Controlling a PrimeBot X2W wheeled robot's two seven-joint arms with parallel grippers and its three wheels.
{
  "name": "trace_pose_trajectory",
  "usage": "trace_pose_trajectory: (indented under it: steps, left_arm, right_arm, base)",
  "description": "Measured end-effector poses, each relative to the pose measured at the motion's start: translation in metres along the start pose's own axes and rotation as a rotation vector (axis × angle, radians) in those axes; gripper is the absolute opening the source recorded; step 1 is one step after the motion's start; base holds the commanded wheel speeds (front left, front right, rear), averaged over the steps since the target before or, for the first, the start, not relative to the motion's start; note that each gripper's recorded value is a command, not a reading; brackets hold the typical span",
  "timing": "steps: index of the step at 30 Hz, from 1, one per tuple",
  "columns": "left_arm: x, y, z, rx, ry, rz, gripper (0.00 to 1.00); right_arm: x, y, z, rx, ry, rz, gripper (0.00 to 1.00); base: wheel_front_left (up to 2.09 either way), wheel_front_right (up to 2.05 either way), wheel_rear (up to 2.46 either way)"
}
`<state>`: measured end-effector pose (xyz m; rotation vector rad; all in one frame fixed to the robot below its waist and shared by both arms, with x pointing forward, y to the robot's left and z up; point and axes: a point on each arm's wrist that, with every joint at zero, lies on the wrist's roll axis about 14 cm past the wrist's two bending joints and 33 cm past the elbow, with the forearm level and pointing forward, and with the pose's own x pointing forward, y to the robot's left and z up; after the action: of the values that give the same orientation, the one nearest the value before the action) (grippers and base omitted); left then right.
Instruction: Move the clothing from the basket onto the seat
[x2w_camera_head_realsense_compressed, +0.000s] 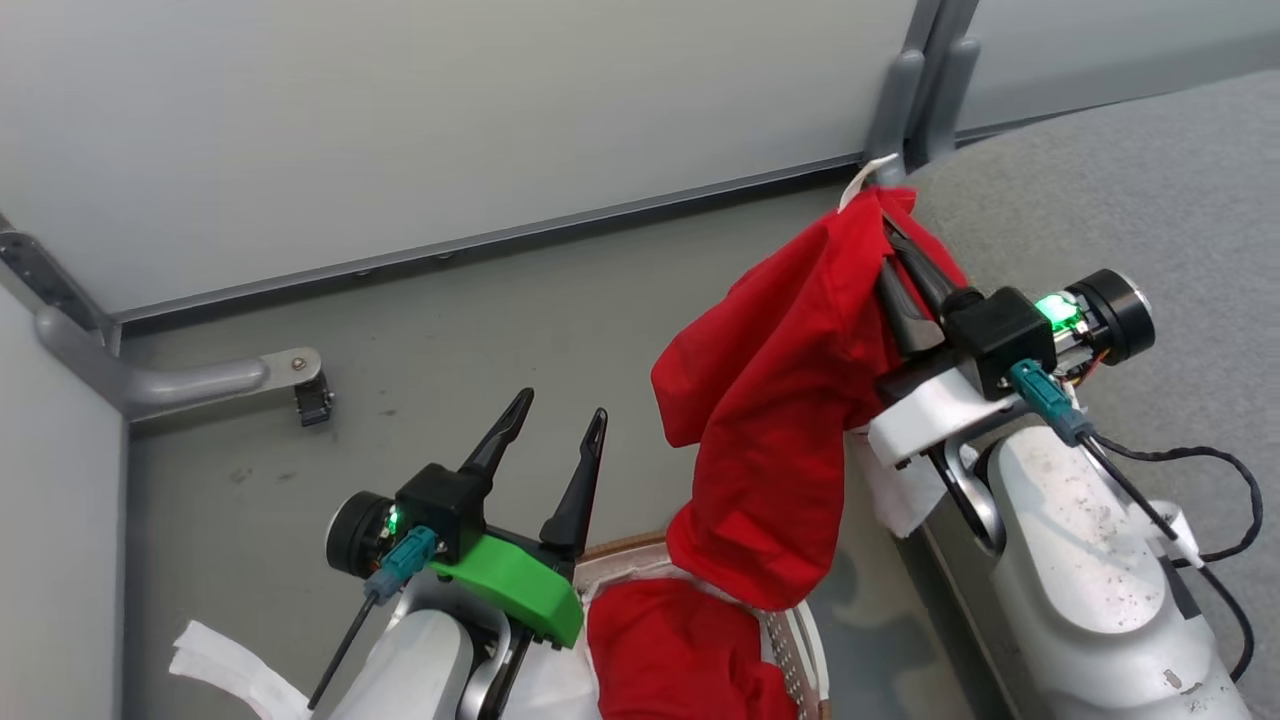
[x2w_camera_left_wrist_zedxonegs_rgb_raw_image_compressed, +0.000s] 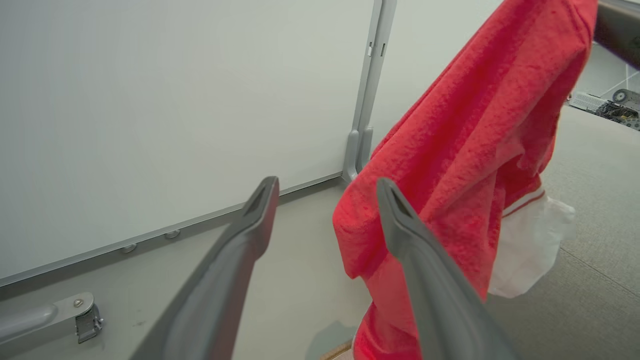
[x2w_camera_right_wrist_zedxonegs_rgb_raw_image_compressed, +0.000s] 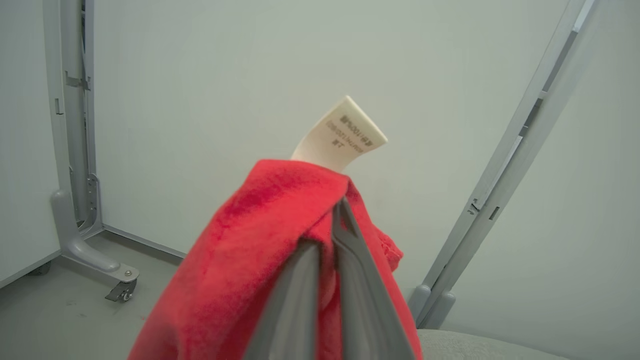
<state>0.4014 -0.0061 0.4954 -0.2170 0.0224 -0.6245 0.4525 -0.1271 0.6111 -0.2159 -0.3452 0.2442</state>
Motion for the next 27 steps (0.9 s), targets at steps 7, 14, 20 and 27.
trace_pose_trajectory:
  steps: [7, 14, 20, 27]
  left_arm:
    - [0.021, -0.034, -0.012, -0.006, 0.023, -0.118, 1.0]
    - [0.04, -0.071, -0.025, -0.025, 0.051, -0.248, 1.0]
    - [0.05, -0.101, -0.037, -0.048, 0.073, -0.346, 1.0]
    - [0.053, -0.122, -0.05, -0.075, 0.099, -0.418, 1.0]
  right_arm:
    - [-0.022, -0.048, 0.004, -0.048, 0.01, -0.126, 0.0]
    - [-0.056, -0.094, -0.003, -0.092, 0.064, -0.261, 0.0]
    - [-0.085, -0.12, -0.011, -0.123, 0.12, -0.345, 0.0]
    - [-0.105, -0.144, -0.019, -0.148, 0.169, -0.418, 0.0]
  base:
    - [0.0, 0.0, 0.0]
    - [0.0, 0.0, 0.0]
    - [0.0, 0.0, 0.0]
    - [0.0, 0.0, 0.0]
